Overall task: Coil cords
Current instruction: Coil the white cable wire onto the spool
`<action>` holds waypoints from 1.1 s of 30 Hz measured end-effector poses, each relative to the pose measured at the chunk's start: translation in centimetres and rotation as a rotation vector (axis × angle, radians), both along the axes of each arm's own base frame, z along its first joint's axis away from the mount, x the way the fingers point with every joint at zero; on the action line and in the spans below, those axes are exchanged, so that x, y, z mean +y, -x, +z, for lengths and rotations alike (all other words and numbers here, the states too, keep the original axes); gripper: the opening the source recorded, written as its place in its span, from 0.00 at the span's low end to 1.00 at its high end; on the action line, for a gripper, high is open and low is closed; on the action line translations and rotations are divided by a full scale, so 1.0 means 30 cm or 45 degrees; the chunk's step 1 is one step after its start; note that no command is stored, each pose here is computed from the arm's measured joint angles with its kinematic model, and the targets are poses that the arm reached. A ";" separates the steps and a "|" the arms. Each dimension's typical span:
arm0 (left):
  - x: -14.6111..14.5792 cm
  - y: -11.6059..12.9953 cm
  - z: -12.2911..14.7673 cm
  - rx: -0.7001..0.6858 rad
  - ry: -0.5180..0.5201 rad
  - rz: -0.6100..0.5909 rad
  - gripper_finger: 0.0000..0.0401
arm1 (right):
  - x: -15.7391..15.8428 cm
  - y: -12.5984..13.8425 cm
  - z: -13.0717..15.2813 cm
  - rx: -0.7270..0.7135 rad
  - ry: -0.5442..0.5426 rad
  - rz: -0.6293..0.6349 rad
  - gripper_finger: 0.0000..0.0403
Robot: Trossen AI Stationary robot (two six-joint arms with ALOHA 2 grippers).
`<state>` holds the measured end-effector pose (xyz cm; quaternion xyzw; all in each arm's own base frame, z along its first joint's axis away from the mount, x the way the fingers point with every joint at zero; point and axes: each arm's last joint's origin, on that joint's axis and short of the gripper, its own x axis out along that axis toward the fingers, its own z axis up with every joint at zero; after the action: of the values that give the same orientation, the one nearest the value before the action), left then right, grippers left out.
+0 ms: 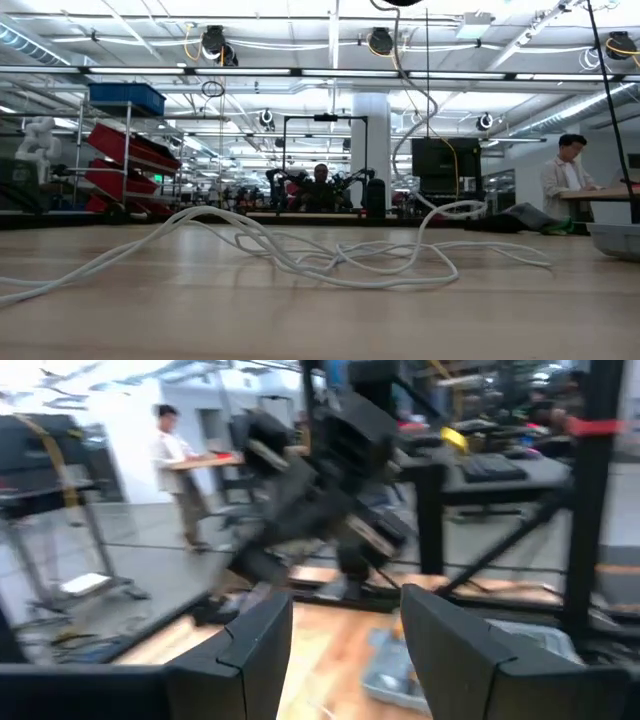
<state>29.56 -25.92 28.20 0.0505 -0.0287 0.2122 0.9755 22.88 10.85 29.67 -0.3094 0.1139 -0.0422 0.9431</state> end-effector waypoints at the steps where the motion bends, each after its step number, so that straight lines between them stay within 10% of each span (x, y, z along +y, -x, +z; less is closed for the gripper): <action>1: -0.004 -0.003 -0.009 0.003 0.016 -0.037 0.48 | -0.004 -0.002 0.001 -0.006 -0.030 -0.006 0.00; 10: -0.019 -0.015 -0.024 -0.025 0.120 -0.301 0.48 | -0.005 -0.014 0.015 -0.065 -0.330 0.106 0.00; 33: 0.061 -0.053 0.016 0.057 -0.216 -0.029 0.48 | -0.002 -0.015 0.009 -0.075 -0.666 0.050 0.00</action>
<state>31.15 -24.09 28.68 0.1375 -0.0252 0.1968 0.9704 23.33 10.77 29.94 -0.0557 0.0875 -0.0020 0.9946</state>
